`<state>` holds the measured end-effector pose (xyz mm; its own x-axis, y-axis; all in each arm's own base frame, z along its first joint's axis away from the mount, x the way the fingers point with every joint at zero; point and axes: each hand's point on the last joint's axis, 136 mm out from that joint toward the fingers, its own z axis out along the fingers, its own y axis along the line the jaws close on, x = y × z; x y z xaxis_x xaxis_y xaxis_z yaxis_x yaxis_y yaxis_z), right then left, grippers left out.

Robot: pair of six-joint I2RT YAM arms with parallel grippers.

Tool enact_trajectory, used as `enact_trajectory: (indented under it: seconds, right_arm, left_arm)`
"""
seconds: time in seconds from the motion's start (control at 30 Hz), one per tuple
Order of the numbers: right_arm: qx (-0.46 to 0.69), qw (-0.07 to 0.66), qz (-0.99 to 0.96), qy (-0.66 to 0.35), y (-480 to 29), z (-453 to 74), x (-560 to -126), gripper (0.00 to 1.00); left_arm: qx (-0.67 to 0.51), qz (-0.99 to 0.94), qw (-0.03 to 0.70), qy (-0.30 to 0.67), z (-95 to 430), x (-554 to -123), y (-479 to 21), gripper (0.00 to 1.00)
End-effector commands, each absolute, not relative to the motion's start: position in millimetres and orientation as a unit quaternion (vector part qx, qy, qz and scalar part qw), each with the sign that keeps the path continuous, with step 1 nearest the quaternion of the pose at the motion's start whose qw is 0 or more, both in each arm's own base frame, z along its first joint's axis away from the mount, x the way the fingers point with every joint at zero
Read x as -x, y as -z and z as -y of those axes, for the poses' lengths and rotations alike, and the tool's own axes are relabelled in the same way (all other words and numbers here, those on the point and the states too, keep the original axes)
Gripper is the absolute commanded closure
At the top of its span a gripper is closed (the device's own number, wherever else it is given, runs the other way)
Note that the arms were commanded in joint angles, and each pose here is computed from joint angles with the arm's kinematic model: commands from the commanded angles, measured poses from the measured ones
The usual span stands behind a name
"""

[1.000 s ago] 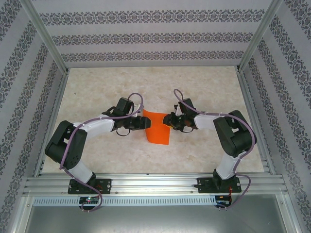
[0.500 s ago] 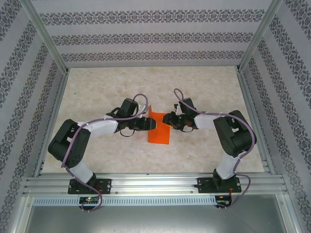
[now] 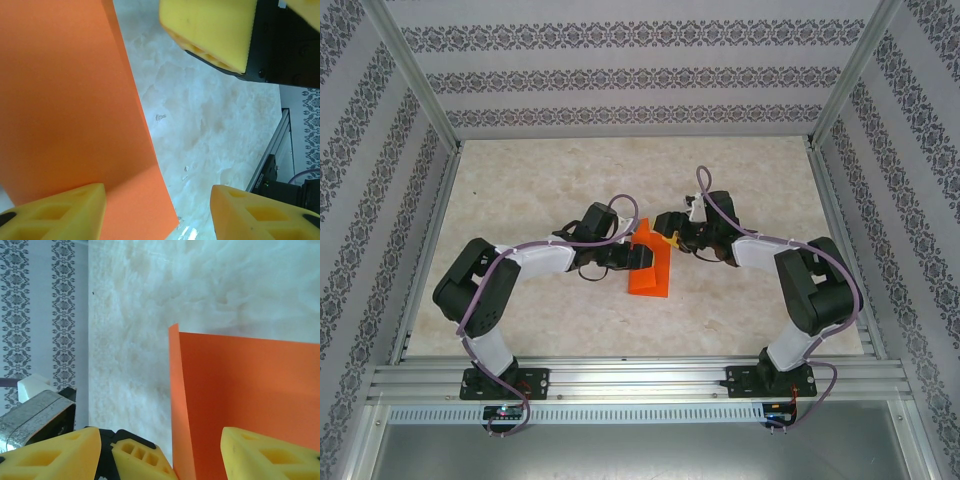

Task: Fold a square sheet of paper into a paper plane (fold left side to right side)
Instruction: First fold in half a square sheet of paper at the center of the table.

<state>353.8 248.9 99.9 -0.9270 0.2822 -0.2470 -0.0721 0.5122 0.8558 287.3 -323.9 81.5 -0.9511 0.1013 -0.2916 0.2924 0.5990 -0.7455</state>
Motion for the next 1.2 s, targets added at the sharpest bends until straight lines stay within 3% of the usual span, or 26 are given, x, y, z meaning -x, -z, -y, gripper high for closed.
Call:
enact_trajectory:
  seconds: [0.0,0.27,0.4,0.7,0.8,1.17]
  right_arm:
    - [-0.05,0.176,-0.839,-0.512,-102.3,-261.7,-356.9,0.35]
    - [-0.052,0.15,-0.842,-0.516,-84.8,-272.4,-356.7,0.37]
    - [-0.046,0.138,-0.841,-0.521,-81.9,-279.3,-354.7,0.47]
    - [-0.047,0.137,-0.846,-0.514,-78.6,-277.2,-353.8,0.86]
    - [-0.042,0.141,-0.847,-0.511,-80.3,-275.9,-352.8,0.95]
    - [-0.046,0.152,-0.866,-0.475,-75.8,-251.4,-349.8,1.0]
  left_arm:
    - [-0.125,-0.875,0.125,0.451,336.9,-292.8,-94.0,0.42]
    - [-0.123,-0.875,0.124,0.451,337.8,-292.6,-94.5,0.42]
    - [-0.124,-0.876,0.124,0.45,338.7,-291.5,-94.0,0.42]
    - [-0.127,-0.875,0.13,0.448,338.1,-292.9,-100.0,0.41]
    - [-0.127,-0.877,0.136,0.443,336.4,-293.5,-104.5,0.41]
    - [-0.093,-0.915,0.163,0.358,302.1,-298.2,-111.2,0.34]
